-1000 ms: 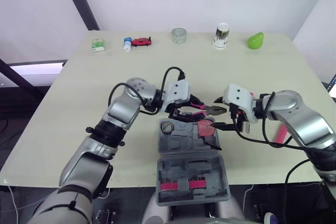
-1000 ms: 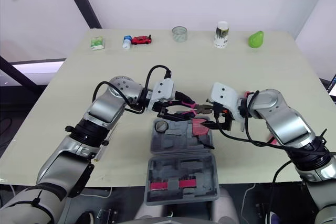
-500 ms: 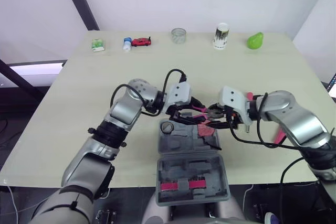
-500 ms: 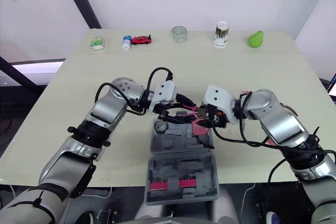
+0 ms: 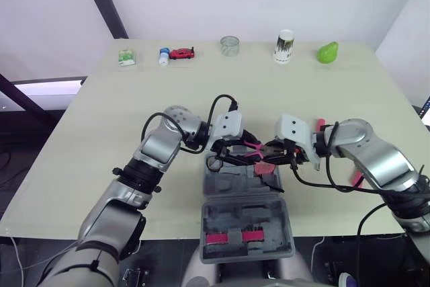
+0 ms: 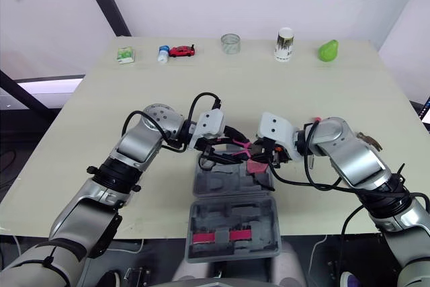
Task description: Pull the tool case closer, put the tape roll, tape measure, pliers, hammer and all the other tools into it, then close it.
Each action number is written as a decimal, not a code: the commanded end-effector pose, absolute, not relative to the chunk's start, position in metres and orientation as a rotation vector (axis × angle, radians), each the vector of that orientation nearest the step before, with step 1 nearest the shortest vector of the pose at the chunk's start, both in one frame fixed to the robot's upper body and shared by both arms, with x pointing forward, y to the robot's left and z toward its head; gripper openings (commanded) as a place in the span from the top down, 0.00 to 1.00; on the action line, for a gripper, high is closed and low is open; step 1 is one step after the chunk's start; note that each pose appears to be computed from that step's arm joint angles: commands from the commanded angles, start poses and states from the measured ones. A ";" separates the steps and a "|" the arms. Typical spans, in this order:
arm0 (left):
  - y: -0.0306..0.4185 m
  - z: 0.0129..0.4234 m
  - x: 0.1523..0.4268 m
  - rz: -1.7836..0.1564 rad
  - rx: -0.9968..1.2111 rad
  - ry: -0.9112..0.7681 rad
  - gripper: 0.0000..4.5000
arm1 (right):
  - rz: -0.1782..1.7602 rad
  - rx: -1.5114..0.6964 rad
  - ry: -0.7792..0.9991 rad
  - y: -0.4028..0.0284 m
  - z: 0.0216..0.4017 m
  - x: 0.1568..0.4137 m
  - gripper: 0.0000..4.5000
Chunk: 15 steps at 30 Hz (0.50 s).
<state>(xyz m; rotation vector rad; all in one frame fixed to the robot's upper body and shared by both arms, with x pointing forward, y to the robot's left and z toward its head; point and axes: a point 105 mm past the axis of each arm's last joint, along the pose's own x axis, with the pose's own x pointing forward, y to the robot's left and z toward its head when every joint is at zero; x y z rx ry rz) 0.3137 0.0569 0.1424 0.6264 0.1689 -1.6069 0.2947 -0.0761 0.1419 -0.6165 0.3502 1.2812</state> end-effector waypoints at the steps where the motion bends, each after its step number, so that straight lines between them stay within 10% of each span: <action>1: 0.066 0.153 0.310 -1.636 0.537 0.159 0.20 | 1.258 -0.635 0.289 -0.076 0.153 0.296 0.78; 3: 0.071 0.158 0.309 -1.632 0.500 0.136 0.02 | 1.255 -0.639 0.291 -0.077 0.152 0.295 0.78; 15: 0.155 0.176 0.272 -1.565 0.401 0.079 0.02 | 1.275 -0.689 0.353 -0.072 0.139 0.290 0.78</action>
